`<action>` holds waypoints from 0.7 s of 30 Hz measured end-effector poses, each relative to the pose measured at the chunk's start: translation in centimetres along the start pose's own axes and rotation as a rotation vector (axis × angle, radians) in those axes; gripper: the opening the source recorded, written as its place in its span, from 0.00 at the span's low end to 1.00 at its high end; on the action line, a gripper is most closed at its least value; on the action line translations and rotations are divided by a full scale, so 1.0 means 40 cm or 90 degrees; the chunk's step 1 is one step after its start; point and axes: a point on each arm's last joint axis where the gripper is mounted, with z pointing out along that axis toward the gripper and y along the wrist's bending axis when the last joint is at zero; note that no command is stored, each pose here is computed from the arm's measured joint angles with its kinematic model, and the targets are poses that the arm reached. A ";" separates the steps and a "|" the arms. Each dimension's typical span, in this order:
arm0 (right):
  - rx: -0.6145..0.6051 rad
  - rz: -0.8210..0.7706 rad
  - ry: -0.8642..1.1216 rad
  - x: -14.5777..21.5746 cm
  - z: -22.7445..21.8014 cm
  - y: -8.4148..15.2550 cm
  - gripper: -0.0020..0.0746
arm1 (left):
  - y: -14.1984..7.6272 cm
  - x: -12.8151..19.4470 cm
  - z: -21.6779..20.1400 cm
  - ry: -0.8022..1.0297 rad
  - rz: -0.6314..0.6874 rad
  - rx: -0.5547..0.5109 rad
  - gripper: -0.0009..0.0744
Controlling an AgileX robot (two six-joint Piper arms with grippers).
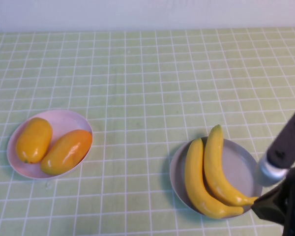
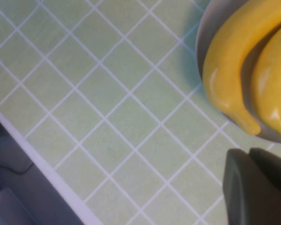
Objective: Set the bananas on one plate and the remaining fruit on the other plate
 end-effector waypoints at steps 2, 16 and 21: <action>-0.007 0.001 -0.017 0.024 0.016 0.003 0.01 | 0.000 0.000 0.000 0.000 0.000 0.000 0.01; 0.077 0.132 -0.239 0.223 0.104 -0.055 0.01 | 0.000 0.000 0.000 0.000 0.000 0.000 0.01; 0.183 0.215 -0.364 0.307 0.086 -0.087 0.01 | 0.000 0.000 0.000 0.000 0.000 0.000 0.01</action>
